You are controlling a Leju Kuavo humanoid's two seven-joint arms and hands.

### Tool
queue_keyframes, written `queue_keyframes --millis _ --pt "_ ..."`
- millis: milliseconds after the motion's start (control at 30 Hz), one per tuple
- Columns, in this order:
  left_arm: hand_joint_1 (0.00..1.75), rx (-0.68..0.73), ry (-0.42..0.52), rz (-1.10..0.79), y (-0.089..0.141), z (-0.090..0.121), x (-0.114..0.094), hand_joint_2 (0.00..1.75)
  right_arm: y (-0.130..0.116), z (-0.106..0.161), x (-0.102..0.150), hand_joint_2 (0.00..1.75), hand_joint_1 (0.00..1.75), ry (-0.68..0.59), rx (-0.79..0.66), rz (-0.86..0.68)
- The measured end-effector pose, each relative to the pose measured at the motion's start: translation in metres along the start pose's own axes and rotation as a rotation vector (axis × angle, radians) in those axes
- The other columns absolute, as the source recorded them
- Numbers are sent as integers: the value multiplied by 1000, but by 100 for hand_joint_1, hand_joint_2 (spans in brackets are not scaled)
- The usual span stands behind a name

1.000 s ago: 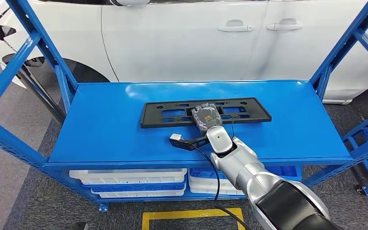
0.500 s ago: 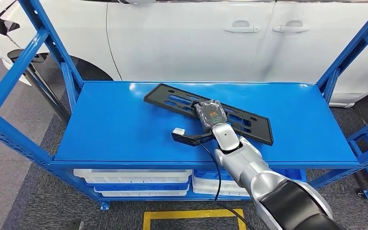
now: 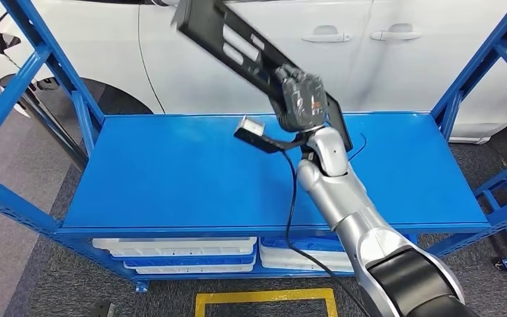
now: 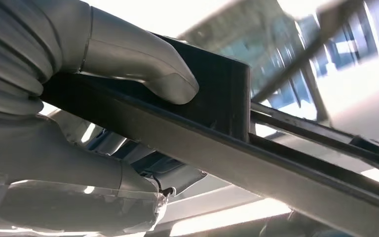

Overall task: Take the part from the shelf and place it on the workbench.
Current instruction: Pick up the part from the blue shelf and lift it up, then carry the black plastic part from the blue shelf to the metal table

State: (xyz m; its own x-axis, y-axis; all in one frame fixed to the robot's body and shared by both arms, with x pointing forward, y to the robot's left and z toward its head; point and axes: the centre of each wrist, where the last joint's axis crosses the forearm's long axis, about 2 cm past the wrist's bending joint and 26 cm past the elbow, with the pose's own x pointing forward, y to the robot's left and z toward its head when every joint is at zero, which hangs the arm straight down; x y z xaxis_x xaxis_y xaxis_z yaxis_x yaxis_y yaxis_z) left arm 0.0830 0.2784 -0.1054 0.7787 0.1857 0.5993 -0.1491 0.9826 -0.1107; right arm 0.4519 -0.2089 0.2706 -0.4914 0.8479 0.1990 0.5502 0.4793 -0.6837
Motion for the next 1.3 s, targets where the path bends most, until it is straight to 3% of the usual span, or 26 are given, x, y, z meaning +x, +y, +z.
queue_keyframes --millis 67,200,333,433,533,900,1067,1300 --pt "0 9 -5 16 1 2 -3 175 -29 -10 5 175 175 -32 -159 -169" --pt "0 26 -3 63 4 6 -11 175 -92 -10 33 175 175 -210 -354 -718" --pt "0 30 -3 104 7 8 -14 175 -117 27 60 175 175 -464 -249 -1238" --pt "0 29 3 113 8 9 -16 175 -114 56 71 175 175 -591 -87 -1475" --pt "0 30 6 116 9 10 -17 175 -112 68 74 175 175 -622 -30 -1530" --pt "0 30 6 116 9 10 -17 175 -112 69 75 175 175 -624 -27 -1533" --pt "0 99 72 135 14 15 -25 175 -92 114 83 175 175 -580 180 -1713" --pt "0 98 120 127 12 15 -27 175 -92 119 79 175 175 -568 199 -1707"
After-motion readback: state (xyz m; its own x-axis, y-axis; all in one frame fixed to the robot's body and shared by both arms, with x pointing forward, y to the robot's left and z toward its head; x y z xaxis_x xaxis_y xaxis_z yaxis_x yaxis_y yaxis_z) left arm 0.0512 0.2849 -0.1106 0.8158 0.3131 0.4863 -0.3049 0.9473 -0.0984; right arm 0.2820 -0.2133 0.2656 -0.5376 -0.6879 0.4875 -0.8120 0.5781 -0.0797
